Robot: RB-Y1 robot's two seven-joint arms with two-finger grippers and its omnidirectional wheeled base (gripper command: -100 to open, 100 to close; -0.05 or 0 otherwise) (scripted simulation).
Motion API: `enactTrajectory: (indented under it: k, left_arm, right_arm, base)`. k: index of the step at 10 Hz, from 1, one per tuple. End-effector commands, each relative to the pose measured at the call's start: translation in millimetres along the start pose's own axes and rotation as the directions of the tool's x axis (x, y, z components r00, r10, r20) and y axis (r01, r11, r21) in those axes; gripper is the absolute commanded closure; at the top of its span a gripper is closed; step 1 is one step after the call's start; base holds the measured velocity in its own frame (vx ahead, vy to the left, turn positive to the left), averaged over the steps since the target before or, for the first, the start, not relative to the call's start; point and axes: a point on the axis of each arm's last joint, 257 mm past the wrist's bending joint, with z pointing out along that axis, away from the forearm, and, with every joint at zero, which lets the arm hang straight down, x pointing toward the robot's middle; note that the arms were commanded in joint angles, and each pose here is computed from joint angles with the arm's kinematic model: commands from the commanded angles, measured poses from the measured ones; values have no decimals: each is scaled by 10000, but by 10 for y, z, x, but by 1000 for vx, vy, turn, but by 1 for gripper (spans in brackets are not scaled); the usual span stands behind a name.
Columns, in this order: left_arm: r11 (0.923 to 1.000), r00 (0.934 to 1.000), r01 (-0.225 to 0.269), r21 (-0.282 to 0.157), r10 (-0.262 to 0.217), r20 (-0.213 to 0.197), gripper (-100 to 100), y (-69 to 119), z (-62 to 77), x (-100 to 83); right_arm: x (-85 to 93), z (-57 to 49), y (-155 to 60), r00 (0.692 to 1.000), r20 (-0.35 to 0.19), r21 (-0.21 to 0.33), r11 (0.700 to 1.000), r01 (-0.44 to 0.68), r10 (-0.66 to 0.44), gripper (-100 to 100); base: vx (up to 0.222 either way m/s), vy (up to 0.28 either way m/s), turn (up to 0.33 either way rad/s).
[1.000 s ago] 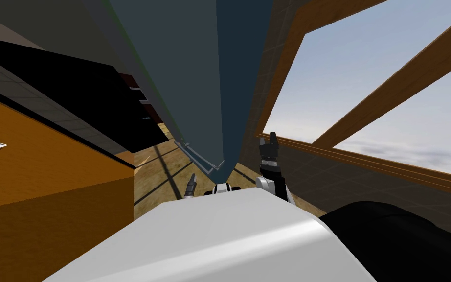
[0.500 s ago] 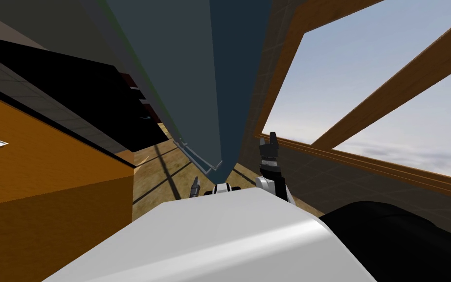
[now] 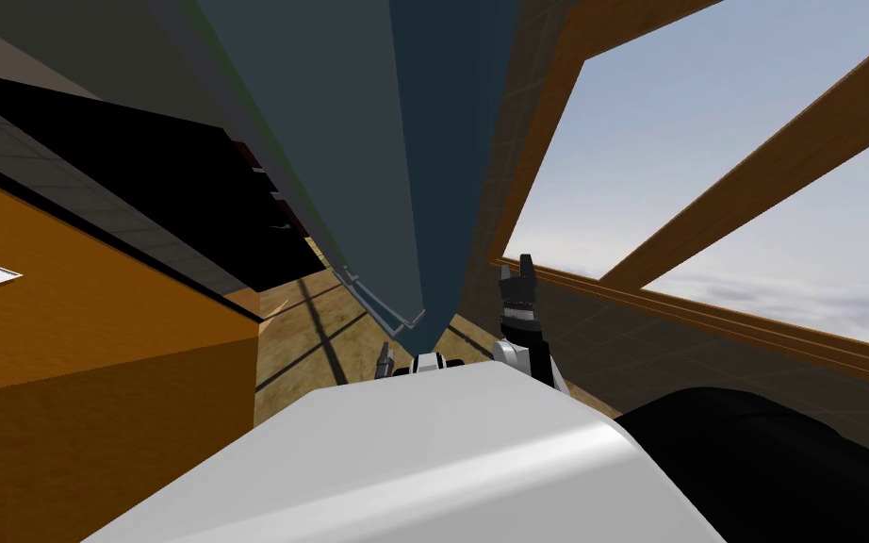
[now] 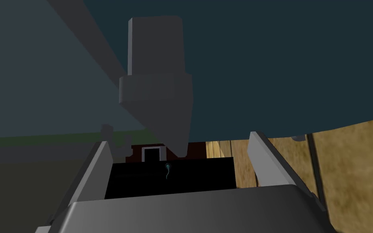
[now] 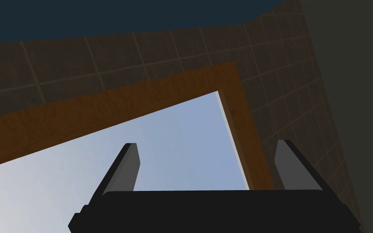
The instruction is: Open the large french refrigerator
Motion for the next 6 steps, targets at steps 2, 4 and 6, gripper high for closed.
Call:
enactTrajectory:
  k: [2,4,6]
  left_arm:
    - [10000,10000,6,4,-6,-43,-100,-34,198,32]
    - [10000,10000,9,22,-9,-50,-100,-54,225,51]
    - [10000,10000,6,3,-6,-17,100,-13,85,16]
  right_arm:
    - [0,0,0,10000,0,0,10000,1,-1,0]
    - [0,0,0,10000,0,0,10000,1,-1,0]
    - [0,0,0,10000,0,0,10000,1,-1,0]
  base:
    - [3,1,19]
    - [0,0,0]
    - [-2,1,-6]
